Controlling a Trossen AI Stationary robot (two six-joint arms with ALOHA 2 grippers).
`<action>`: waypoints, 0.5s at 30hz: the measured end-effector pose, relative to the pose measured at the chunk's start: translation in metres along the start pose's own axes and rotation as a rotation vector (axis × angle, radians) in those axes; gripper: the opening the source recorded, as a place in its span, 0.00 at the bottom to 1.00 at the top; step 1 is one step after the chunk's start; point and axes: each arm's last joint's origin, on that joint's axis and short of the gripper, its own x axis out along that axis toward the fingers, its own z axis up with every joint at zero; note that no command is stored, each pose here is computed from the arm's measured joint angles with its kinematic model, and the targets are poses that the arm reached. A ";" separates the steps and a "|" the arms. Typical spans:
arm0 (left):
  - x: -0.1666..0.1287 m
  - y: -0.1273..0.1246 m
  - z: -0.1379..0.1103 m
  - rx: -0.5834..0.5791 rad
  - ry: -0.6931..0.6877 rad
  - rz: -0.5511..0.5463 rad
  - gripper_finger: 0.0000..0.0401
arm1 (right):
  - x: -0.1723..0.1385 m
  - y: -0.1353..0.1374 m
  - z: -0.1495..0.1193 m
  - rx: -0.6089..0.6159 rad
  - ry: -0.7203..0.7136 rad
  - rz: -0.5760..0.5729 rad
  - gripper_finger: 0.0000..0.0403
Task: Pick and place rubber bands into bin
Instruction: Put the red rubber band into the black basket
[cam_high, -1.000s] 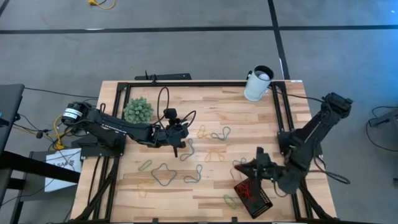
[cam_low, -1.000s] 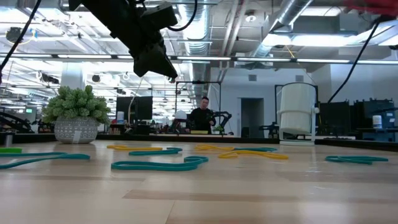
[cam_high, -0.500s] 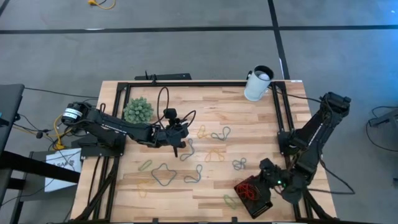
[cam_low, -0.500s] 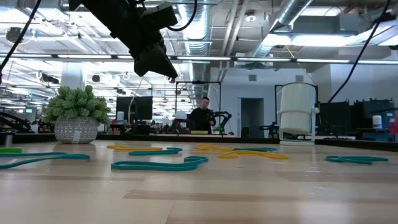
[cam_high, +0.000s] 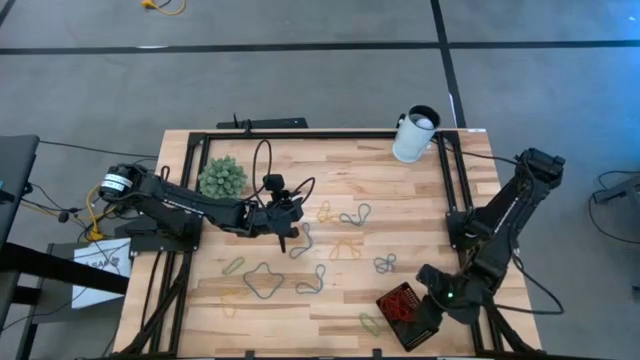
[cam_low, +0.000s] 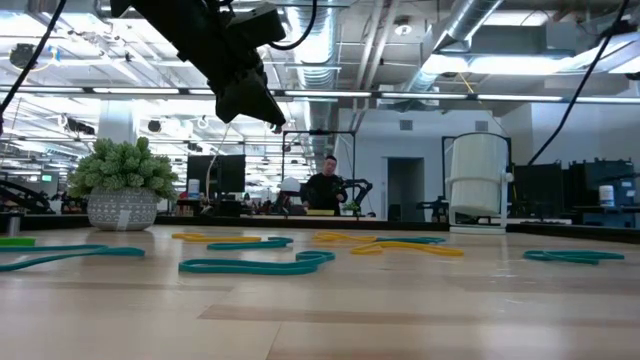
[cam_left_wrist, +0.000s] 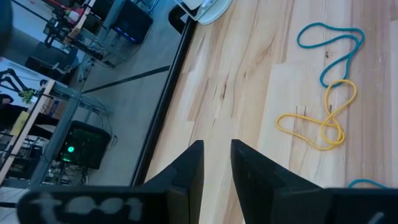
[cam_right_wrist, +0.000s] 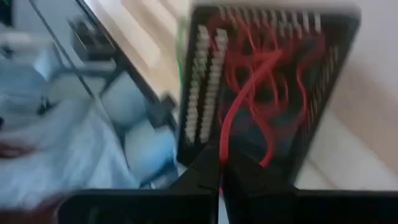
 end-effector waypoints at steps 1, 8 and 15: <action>0.000 0.000 0.000 0.001 0.000 0.000 0.18 | 0.000 -0.001 -0.001 0.000 0.004 -0.006 0.00; 0.000 0.000 0.000 -0.002 0.000 0.000 0.18 | 0.015 -0.004 0.010 -0.026 -0.145 -0.066 0.00; 0.000 0.000 0.000 -0.001 0.000 -0.001 0.18 | 0.060 -0.013 0.023 -0.018 0.010 -0.246 0.00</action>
